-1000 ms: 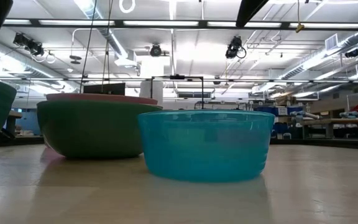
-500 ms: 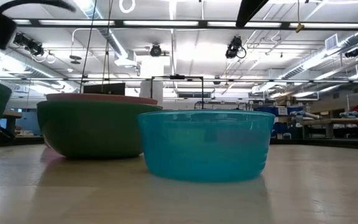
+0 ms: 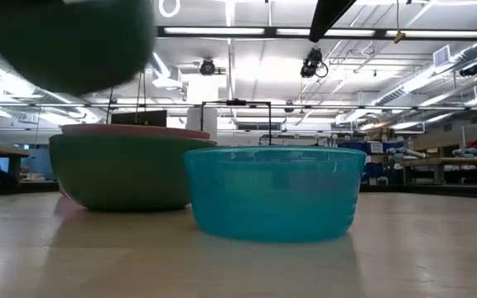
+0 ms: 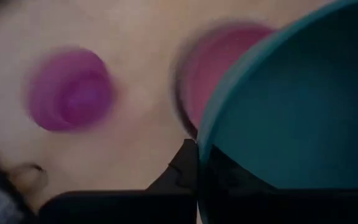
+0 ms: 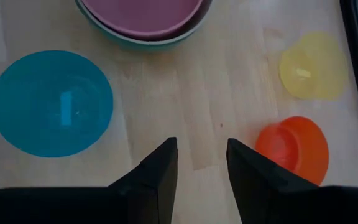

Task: Nest bowls inside each other
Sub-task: Stack the dark green bowl on top of the pink bowl

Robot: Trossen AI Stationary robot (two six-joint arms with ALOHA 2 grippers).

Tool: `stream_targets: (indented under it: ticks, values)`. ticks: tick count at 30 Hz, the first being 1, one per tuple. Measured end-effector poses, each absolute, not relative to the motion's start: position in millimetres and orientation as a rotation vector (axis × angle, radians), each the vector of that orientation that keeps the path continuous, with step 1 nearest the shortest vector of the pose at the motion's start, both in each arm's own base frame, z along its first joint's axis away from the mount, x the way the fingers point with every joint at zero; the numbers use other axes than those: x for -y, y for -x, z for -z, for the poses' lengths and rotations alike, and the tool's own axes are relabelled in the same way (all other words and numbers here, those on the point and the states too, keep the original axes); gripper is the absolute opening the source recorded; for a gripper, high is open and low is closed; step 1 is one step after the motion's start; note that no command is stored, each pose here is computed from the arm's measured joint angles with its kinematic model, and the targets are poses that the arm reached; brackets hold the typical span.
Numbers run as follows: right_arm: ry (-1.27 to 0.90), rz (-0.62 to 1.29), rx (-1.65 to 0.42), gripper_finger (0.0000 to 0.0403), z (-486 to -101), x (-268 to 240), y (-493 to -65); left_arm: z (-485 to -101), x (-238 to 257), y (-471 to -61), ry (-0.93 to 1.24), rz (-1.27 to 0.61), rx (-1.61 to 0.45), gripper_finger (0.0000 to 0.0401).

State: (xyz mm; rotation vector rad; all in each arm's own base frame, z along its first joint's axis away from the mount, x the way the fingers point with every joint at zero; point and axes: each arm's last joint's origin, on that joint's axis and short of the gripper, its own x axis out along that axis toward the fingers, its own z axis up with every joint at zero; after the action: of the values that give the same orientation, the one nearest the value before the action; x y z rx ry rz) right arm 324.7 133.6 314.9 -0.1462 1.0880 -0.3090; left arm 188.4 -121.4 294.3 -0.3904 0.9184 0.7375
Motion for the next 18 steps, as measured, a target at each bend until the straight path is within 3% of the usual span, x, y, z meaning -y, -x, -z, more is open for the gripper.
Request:
stream_targets:
  ticks: [12,18]
  values:
    - [0.137,0.315,-1.090,0.0123,-314.8,-133.1,-324.6,-259.3,61.9,-242.0,0.367,-0.714,-1.011,0.0008]
    - [0.126,0.320,-1.088,0.0123,-314.7,-133.9,-324.1,-253.3,60.9,-245.9,0.413,-0.685,-1.077,0.0040]
